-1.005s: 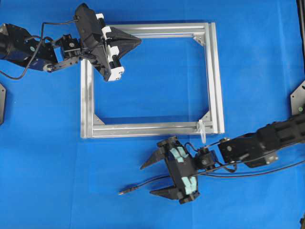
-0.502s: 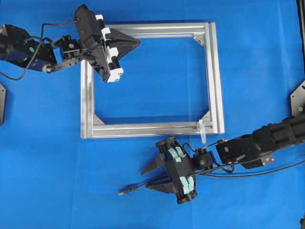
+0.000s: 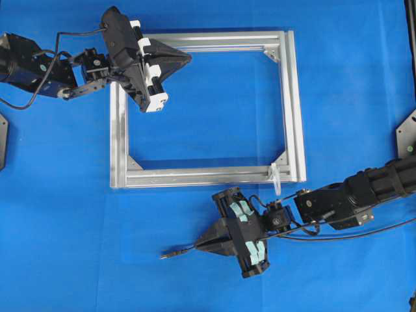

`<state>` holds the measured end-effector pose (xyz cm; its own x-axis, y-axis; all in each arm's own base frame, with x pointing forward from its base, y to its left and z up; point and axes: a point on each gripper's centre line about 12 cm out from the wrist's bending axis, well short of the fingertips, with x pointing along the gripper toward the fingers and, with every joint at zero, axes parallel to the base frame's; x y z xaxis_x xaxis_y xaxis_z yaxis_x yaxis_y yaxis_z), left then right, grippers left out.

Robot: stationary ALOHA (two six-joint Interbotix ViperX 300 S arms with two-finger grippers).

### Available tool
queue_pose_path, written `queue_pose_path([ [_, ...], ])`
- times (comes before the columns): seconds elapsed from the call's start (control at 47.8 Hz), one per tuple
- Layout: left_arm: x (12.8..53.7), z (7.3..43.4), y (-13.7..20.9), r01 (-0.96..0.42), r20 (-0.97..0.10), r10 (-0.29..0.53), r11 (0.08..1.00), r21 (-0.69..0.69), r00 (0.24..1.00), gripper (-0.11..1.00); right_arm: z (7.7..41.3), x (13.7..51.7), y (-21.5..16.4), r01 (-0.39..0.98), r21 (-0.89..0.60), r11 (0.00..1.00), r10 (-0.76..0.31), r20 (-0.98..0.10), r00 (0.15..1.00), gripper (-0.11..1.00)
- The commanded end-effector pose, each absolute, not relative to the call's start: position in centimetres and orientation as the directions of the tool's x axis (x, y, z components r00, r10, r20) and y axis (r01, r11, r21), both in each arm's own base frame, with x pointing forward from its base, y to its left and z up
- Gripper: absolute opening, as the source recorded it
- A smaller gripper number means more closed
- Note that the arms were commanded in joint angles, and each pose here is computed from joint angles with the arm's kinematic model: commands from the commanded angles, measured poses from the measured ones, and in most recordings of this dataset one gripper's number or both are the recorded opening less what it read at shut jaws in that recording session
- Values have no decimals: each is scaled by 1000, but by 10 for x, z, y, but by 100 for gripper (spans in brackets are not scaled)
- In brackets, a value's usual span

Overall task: Insert the wire through the string loop located on the right side.
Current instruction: 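Lift the cable with the right gripper and move it rightward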

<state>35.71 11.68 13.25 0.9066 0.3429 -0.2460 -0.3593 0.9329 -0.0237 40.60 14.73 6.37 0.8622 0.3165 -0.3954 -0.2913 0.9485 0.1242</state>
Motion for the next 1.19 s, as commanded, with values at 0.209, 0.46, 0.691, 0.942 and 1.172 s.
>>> queue_pose_path([
  [0.209,359,146,116,-354,-206,343,935,-23,917,0,96,408,148,-303,126,945,328,-322,888,-2],
  [0.46,359,147,116,-354,-204,343,935,-23,917,0,130,399,145,-308,123,943,331,-286,899,-2],
  [0.691,359,146,116,-353,-206,341,935,-23,917,0,133,396,144,-305,121,945,328,-309,893,-2],
  [0.942,359,146,116,-353,-206,341,935,-23,917,0,133,396,143,-304,121,945,327,-309,893,-2],
  [1.172,359,146,115,-352,-206,340,936,-23,918,0,133,396,144,-305,121,945,328,-312,892,-2],
])
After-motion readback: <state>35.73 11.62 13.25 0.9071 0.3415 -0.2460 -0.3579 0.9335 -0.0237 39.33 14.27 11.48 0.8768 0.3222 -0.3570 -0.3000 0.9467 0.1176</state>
